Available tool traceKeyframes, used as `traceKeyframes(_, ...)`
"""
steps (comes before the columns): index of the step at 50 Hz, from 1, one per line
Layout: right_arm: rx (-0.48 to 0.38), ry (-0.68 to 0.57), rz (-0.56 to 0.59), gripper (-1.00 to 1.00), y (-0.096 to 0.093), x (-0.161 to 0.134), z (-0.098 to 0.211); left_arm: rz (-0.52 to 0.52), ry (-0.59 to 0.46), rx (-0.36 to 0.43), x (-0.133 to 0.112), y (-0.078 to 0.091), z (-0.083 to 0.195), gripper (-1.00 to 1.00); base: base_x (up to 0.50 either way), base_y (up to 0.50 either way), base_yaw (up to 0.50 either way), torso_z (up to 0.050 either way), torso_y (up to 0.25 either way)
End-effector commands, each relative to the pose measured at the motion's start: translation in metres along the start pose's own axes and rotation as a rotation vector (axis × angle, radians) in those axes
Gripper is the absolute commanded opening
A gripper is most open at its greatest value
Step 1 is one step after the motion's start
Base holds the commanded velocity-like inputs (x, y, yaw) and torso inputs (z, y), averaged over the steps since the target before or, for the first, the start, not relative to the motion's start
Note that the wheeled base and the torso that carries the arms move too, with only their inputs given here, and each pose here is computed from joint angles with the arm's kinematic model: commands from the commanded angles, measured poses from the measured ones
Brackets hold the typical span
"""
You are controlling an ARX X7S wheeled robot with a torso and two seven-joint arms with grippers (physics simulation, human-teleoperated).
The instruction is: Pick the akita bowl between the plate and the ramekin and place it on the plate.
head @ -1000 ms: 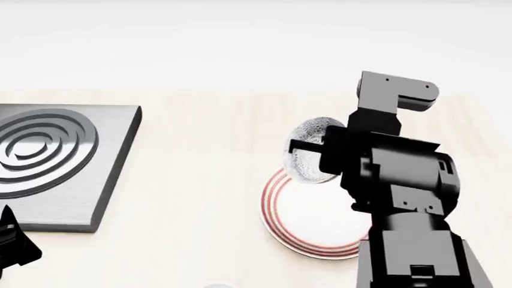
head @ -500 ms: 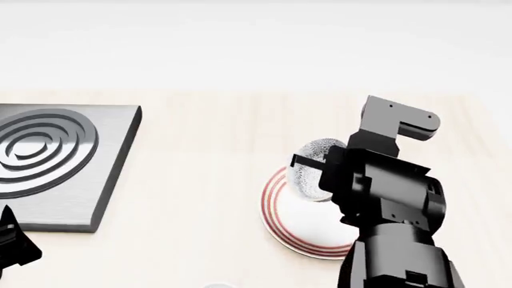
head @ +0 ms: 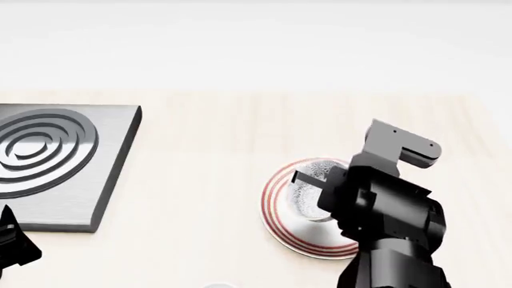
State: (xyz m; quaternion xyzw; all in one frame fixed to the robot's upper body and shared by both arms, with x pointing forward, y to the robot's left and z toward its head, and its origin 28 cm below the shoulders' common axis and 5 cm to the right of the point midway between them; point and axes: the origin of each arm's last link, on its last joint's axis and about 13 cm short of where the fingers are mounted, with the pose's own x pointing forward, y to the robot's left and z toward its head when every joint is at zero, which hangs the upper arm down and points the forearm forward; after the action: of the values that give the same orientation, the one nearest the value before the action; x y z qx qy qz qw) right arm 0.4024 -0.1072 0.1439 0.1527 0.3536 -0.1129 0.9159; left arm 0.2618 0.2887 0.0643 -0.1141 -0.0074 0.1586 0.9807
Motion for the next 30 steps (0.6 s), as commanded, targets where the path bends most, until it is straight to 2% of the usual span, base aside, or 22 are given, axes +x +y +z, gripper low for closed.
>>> traceKeyframes(1,0.074,0.026,0.015,-1.00,0.0000,0.0003,-0.0014,0.000,-0.001,0.001,0.0001,0.0000,-0.0001,1.00,0.00,0.00,0.00,0.000,0.000)
traceKeyframes(16,0.113,0.033,0.020,-1.00,0.0004,0.0012,-0.0029,0.000,-0.001,0.000,-0.0001,-0.0001,-0.0003,1.00,0.00,0.00,0.00,0.000,0.001)
traceKeyframes(24,0.103,0.003,-0.005,-1.00,-0.0007,0.0026,-0.0022,-0.001,-0.001,-0.001,-0.0002,0.0000,0.0000,1.00,0.00,0.00,0.00,0.000,0.000)
traceKeyframes(25,0.082,0.022,0.022,-1.00,-0.0004,0.0020,-0.0038,0.000,-0.001,0.000,0.0001,0.0001,-0.0004,1.00,0.00,0.00,0.00,0.000,0.000)
traceKeyframes(26,0.080,0.009,0.003,1.00,-0.0005,0.0025,-0.0033,0.000,-0.001,0.000,0.0004,0.0002,-0.0007,1.00,0.00,0.00,0.00,0.000,0.000)
traceKeyframes(30,0.074,0.003,-0.009,1.00,-0.0016,0.0028,-0.0030,-0.001,-0.001,0.000,0.0002,0.0002,-0.0006,1.00,0.00,0.00,0.00,0.000,0.000)
